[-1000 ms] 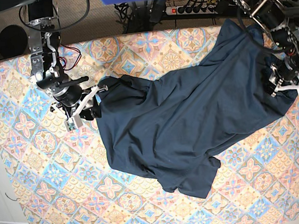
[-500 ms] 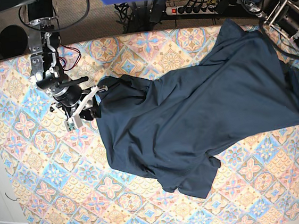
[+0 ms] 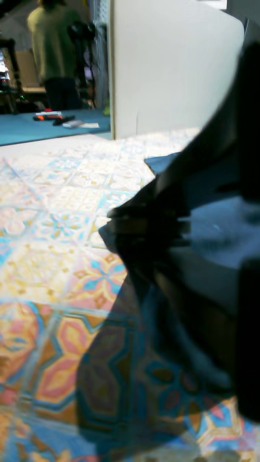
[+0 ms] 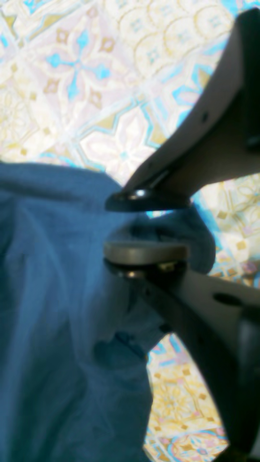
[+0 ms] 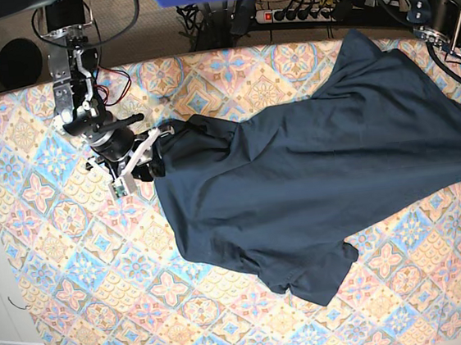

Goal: Layout the t-shirt on the table in an organized manner, then fold the t-shirt properly
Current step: 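Pull the held t-shirt edge with the left gripper to spread it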

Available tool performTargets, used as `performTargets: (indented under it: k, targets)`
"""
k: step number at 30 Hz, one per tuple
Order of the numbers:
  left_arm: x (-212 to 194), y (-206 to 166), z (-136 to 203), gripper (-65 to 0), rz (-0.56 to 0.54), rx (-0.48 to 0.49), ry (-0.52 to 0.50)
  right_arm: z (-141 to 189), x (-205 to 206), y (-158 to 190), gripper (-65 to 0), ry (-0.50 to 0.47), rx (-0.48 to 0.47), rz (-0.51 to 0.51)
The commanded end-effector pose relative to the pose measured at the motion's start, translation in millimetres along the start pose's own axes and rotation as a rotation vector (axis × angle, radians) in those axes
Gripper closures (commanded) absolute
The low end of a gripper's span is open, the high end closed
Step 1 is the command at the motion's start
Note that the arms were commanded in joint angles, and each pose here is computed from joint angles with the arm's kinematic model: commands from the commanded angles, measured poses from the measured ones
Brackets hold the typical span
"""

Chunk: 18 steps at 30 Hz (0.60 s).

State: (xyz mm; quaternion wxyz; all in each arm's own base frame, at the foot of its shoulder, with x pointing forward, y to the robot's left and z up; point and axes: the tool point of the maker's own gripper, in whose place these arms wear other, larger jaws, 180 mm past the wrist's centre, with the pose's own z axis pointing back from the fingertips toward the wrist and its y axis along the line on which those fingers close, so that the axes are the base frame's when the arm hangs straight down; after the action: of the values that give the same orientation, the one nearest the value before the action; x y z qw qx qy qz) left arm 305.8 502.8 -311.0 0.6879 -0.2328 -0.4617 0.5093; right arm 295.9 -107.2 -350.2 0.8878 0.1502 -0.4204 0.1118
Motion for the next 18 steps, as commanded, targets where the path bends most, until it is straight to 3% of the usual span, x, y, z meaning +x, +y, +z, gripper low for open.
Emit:
performTargets:
  k: [1, 5, 10, 15, 18]
  targets:
    - [29, -19, 9, -6.0, -0.019, -0.05, -0.076, 3, 16, 0, -13.9, -0.052, 0.005, 0.014]
    - [41, -13, 13, -26.4, -0.001, -0.045, -0.144, 3, 16, -1, -14.2, -0.051, 0.006, 0.018]
    - [39, -14, 14, -52.8, 0.001, -0.05, -0.128, 0, 37, -3, -14.3, -0.094, 0.002, 0.035]
    - [2, -1, 27, -55.2, -0.023, -0.059, -0.009, -5, 56, -8, -16.0, -0.126, -0.003, 0.044]
    - [-24, 7, 47, -55.2, -0.099, -0.046, 0.025, -11, 58, -15, -19.2, -0.118, -0.01, 0.035]
